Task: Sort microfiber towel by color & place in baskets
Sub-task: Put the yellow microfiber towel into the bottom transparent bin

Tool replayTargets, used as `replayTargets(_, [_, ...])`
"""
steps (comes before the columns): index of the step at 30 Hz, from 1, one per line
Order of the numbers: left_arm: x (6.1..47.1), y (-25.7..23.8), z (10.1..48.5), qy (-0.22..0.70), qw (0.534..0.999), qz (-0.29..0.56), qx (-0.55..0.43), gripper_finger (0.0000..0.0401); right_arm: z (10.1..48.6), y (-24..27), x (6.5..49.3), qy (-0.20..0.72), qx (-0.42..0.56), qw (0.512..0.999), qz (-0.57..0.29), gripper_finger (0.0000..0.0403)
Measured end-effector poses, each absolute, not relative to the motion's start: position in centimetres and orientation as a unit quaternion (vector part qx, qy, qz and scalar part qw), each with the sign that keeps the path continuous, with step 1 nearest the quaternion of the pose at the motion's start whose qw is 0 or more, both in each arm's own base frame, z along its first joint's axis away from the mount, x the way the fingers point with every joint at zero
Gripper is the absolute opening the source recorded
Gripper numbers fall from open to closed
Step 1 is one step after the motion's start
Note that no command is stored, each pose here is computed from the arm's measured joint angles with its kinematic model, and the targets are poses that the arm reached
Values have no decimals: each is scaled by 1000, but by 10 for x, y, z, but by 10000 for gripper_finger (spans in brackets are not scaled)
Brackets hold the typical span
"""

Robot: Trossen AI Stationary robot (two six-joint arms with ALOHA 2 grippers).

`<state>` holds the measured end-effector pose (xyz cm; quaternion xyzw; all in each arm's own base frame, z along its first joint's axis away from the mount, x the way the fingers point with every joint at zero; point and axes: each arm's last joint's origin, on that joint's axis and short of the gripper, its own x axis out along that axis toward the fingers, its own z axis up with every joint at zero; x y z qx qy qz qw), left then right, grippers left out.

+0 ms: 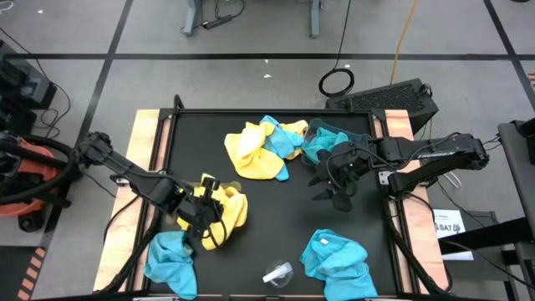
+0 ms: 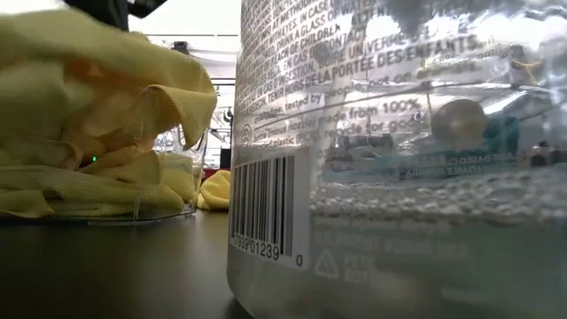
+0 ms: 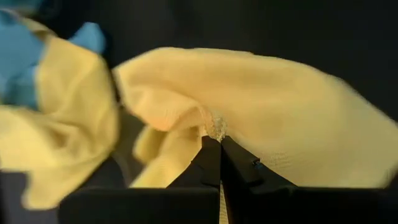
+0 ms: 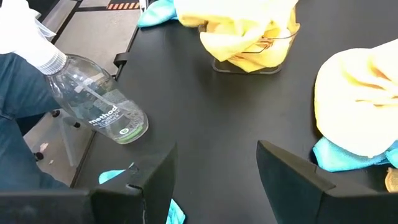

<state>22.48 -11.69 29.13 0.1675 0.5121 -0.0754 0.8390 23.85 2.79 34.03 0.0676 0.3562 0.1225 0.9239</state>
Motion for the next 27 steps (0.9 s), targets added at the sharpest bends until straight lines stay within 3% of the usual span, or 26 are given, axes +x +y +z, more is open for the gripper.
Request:
replayTargets(15, [221, -93, 205, 561, 823, -57, 73, 5, 347, 28, 244, 315, 70, 938, 125, 212])
replayTargets(27, [219, -82, 189, 573, 817, -46, 39, 9, 352, 29, 247, 288, 76, 947, 123, 212])
